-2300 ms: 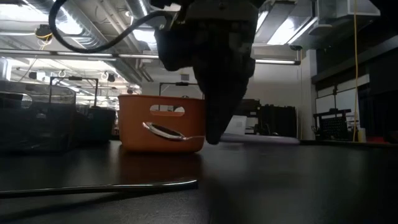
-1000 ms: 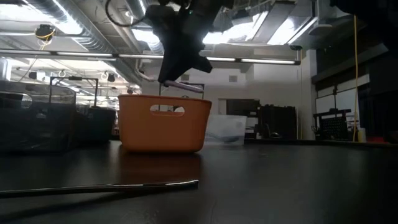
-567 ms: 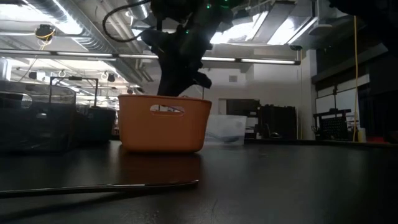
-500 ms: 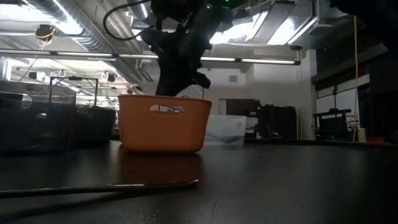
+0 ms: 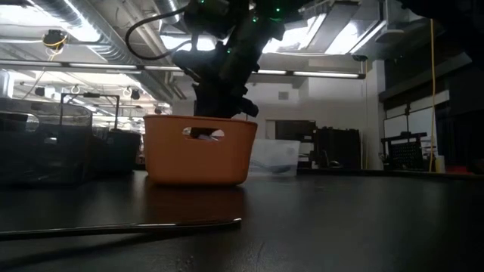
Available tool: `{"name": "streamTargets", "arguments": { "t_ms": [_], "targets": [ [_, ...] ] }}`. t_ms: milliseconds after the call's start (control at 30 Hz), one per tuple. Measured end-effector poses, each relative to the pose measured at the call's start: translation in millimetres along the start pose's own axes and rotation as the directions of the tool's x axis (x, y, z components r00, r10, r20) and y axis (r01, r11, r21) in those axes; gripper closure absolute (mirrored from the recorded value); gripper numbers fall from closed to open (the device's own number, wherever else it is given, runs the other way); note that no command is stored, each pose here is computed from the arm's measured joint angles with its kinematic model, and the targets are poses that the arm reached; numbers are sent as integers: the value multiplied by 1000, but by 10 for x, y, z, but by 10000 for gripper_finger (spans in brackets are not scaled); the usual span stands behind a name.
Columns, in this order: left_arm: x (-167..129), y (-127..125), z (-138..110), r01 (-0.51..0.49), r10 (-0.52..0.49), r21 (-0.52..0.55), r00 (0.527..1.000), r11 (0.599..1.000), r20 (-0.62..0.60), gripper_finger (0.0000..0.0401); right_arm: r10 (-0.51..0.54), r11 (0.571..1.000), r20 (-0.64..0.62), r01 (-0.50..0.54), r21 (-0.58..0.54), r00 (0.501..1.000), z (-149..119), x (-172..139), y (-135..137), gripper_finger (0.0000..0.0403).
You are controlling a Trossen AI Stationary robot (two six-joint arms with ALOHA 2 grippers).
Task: Sort silverware by color (type)
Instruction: Put the purple spoon into the orange bin, then put the black spoon into the black bin
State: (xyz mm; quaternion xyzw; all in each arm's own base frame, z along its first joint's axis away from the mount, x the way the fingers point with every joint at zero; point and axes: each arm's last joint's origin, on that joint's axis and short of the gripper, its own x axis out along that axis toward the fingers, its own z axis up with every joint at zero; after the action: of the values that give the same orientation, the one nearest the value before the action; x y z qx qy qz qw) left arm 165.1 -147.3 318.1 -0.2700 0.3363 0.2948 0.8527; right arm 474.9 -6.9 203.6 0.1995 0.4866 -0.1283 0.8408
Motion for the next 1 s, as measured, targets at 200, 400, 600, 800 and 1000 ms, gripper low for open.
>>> {"name": "streamTargets", "arguments": {
  "t_ms": [200,400,600,800,1000],
  "targets": [
    [-1,0,-1,0,0,0,1000,1000,0,351,-3,1000,0,3,0,1000,-1,0,-1,326],
    [0,0,0,0,0,0,1000,1000,0,351,-3,1000,-1,3,0,1000,-1,0,-1,304],
    [-1,0,-1,0,0,1,1000,1000,0,351,-2,1000,0,2,1,1000,0,0,-1,303],
    [-1,1,-20,-3,3,0,998,1000,-70,351,17,999,32,-16,-28,999,33,-46,65,302],
    [-5,2,-46,-6,6,1,987,1000,-158,351,55,990,53,-48,-134,997,64,-406,284,302]
  ]
}}
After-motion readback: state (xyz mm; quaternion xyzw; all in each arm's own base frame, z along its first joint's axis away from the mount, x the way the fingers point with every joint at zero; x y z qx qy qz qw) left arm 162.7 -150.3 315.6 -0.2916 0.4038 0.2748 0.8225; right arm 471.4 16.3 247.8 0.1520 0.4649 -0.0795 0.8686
